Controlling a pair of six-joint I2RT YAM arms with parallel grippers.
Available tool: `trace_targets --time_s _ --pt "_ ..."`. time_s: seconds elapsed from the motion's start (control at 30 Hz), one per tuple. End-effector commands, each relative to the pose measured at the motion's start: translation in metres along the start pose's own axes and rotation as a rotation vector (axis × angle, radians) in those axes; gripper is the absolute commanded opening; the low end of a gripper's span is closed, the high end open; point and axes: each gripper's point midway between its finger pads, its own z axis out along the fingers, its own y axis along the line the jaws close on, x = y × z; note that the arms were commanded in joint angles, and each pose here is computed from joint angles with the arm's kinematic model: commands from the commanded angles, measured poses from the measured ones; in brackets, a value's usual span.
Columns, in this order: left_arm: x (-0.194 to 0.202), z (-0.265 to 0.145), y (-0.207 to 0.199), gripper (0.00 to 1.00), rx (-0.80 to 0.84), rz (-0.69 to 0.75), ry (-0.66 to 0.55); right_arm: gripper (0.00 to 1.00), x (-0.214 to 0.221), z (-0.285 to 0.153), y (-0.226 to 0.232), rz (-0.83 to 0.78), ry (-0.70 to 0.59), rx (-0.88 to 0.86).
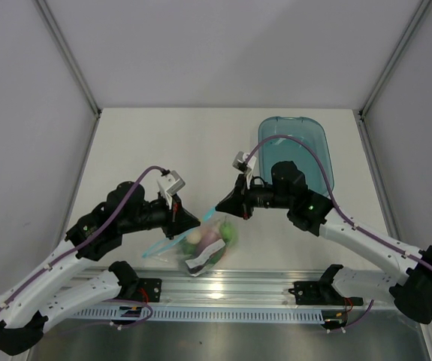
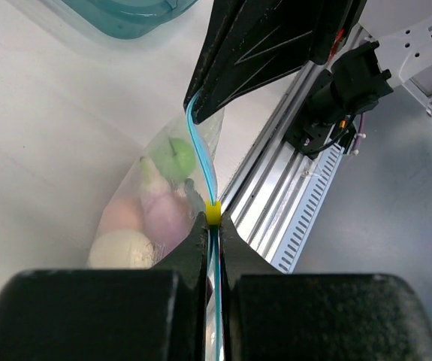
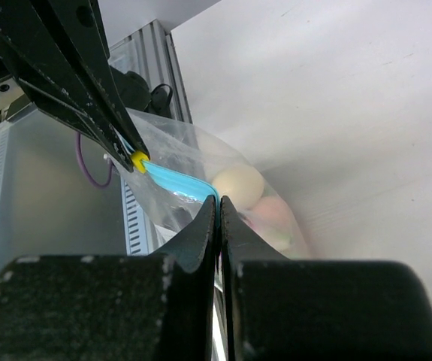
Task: Place the food in the zip-top bag and seal the zipper
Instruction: Zip the zipper food storage bag at the center of the board.
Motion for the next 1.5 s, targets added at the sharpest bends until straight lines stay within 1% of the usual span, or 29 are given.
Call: trace_targets --time_s 0.0,0.03,0.07,0.1,0.13,0.2,0.23,0.33,0.57,0.63,0.67,0.8,0.83,0.93,1.03,1.23,1.33,1.47 --pt "-0.004 -0.010 -0.014 0.00 0.055 0.020 -0.016 0.00 0.001 -0.007 -0.008 -0.035 0.024 0.014" --pt "-0.004 -0.010 -0.014 0.01 0.055 0.020 -0.015 0.00 0.002 -0.007 -0.005 -0.035 0.034 -0.011" --pt "-0.004 -0.010 -0.014 0.01 0.054 0.020 -0.016 0.04 0.004 -0.007 0.001 -0.034 0.050 -0.046" --pt "-0.004 -0.010 -0.014 0.01 0.054 0.020 -0.016 0.12 0.002 -0.007 0.005 -0.045 0.051 -0.067" --pt "-0.003 -0.009 -0.014 0.00 0.056 0.020 -0.013 0.24 0.003 -0.007 0.008 -0.048 0.061 -0.093" --pt "-0.003 -0.009 -0.014 0.01 0.058 0.018 -0.011 0.36 -0.002 -0.008 0.011 -0.070 0.060 -0.108" --pt "-0.003 -0.009 -0.015 0.01 0.062 0.018 -0.012 0.44 -0.003 -0.007 0.012 -0.079 0.062 -0.114" --pt "-0.003 -0.009 -0.016 0.01 0.068 0.017 -0.010 0.51 -0.010 -0.007 0.018 -0.107 0.078 -0.142" --pt "-0.002 -0.008 -0.016 0.01 0.073 0.015 -0.005 0.53 -0.032 -0.006 0.028 -0.199 0.105 -0.170" --pt "-0.002 -0.009 -0.017 0.00 0.076 0.016 -0.006 0.55 -0.030 -0.006 0.035 -0.199 0.128 -0.200" --pt "-0.002 -0.009 -0.017 0.01 0.076 0.016 -0.005 0.55 -0.036 -0.007 0.038 -0.225 0.124 -0.216" --pt "0.001 -0.008 -0.017 0.01 0.083 0.013 0.000 0.55 -0.026 0.001 0.044 -0.222 0.215 -0.271" --pt "0.001 -0.008 -0.017 0.01 0.084 0.015 0.000 0.54 -0.019 0.000 0.045 -0.206 0.255 -0.282" --pt "0.002 -0.008 -0.018 0.01 0.087 0.016 0.002 0.50 -0.010 0.005 0.052 -0.209 0.310 -0.323" --pt "0.002 -0.008 -0.018 0.01 0.088 0.019 0.001 0.46 -0.004 0.009 0.055 -0.216 0.339 -0.335" --pt "0.004 -0.008 -0.019 0.01 0.094 0.020 0.003 0.40 -0.003 0.013 0.057 -0.220 0.344 -0.343" --pt "0.004 -0.008 -0.018 0.00 0.093 0.021 0.001 0.34 0.000 0.015 0.058 -0.214 0.358 -0.356" --pt "0.004 -0.009 -0.018 0.00 0.093 0.021 0.001 0.31 0.004 0.018 0.056 -0.211 0.370 -0.344"
